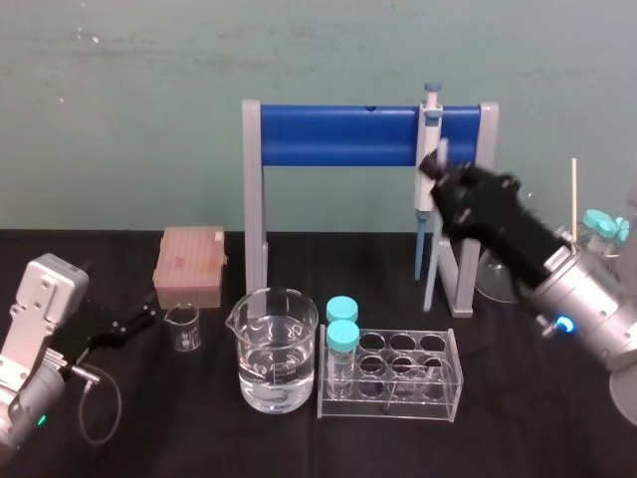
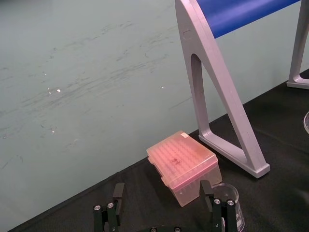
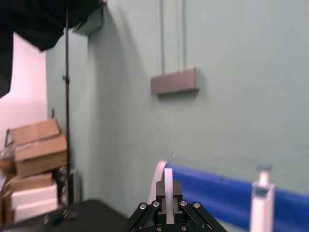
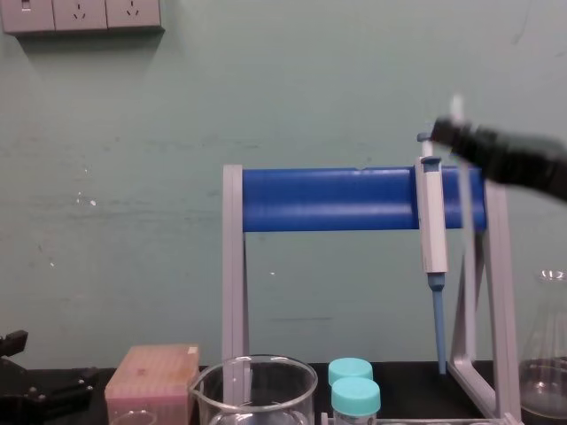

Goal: Pick up the stirring rod with one hand, then place it down.

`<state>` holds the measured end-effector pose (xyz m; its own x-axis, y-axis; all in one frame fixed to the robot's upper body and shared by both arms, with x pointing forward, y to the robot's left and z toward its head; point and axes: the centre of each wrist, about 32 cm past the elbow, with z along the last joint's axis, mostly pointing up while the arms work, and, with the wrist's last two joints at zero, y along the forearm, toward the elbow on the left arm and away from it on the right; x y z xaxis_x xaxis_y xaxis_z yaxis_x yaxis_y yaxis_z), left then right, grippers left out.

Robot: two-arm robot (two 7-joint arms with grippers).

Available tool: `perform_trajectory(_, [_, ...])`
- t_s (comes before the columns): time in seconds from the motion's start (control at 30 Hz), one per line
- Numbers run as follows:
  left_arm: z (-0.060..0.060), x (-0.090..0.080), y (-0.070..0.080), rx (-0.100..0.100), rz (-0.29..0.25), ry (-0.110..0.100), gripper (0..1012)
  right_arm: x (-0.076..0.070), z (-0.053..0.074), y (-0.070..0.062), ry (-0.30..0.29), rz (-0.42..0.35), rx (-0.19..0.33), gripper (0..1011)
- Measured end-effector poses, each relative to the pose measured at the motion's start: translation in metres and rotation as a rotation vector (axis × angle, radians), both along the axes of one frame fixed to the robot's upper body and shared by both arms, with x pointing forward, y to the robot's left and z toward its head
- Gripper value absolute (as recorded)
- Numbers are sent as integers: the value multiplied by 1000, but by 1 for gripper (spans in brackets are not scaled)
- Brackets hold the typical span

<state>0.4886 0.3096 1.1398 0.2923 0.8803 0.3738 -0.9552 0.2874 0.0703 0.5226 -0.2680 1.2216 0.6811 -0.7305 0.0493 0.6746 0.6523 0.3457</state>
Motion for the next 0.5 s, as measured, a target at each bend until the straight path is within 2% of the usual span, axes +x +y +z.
perform_trajectory(0.17, [0, 0, 0, 0, 0, 0, 1000, 2, 9, -6, -28, -44, 19, 71])
perform_trajectory(0.5, [0, 0, 0, 0, 0, 0, 1000, 1, 11, -16, -18, -91, 6, 72])
